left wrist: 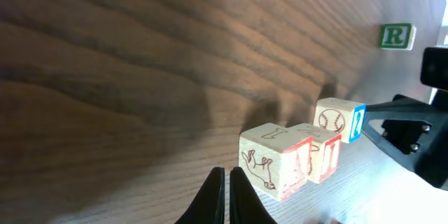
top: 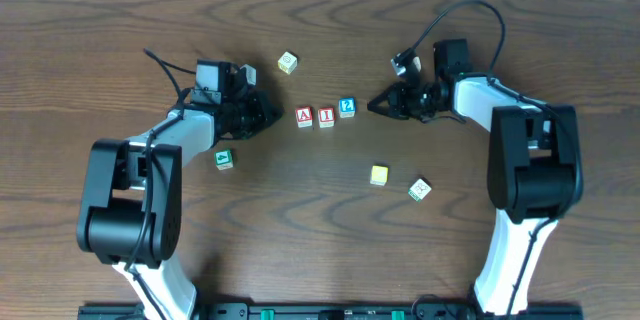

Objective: Spell out Ai2

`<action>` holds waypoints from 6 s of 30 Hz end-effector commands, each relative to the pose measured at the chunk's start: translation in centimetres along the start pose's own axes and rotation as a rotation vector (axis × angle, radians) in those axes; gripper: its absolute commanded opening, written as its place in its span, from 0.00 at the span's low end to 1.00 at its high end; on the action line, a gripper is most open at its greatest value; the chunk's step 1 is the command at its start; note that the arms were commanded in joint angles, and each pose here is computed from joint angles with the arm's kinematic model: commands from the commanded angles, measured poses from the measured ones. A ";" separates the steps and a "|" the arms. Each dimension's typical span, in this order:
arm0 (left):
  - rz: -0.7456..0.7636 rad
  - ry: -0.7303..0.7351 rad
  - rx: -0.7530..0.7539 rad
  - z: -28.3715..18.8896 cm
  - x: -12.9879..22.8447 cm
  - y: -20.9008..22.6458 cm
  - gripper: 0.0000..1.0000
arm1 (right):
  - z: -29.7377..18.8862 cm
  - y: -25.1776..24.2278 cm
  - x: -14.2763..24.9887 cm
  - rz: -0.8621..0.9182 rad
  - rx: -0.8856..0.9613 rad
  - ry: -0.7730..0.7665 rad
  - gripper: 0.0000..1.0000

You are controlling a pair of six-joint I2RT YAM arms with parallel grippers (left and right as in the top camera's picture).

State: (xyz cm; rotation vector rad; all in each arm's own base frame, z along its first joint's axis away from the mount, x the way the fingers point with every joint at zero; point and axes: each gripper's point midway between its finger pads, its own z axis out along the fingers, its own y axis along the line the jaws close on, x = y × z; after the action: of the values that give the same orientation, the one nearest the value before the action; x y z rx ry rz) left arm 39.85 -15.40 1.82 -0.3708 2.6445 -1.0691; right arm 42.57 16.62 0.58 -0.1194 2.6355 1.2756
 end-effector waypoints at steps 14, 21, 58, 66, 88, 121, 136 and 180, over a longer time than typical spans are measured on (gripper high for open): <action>-0.108 0.038 0.012 1.6 1.0 0.5 0.06 | 2.6 2.0 0.8 0.001 -0.014 0.032 0.01; -0.105 0.048 0.017 2.1 1.5 -0.2 0.06 | 2.7 2.0 0.8 0.000 -0.011 0.033 0.01; -0.098 0.030 0.047 2.5 1.2 -1.4 0.07 | 0.4 -0.2 1.0 0.069 0.082 0.031 0.01; -0.098 0.029 0.047 2.5 1.1 -1.4 0.07 | -2.2 2.5 1.5 -0.040 0.110 0.049 0.01; -0.094 0.009 0.058 2.5 0.6 -1.7 0.07 | 2.1 8.8 6.9 0.027 -0.144 0.196 0.01; -0.057 0.013 0.055 2.4 0.7 -1.6 0.06 | 4.4 8.3 8.0 -0.198 0.390 0.107 0.02; -0.053 0.016 0.053 2.4 0.8 -1.5 0.07 | 4.9 8.3 6.5 -0.228 0.482 0.017 0.02; -0.052 0.015 0.051 2.5 0.8 -1.5 0.07 | 6.6 6.9 4.7 -0.238 0.494 -0.056 0.02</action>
State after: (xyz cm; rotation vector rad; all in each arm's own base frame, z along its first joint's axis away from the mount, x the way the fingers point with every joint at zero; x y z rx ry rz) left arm 40.41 -18.34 1.63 -0.4436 2.6146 -1.1658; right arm 37.60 25.84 1.11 -0.3037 2.7033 0.5374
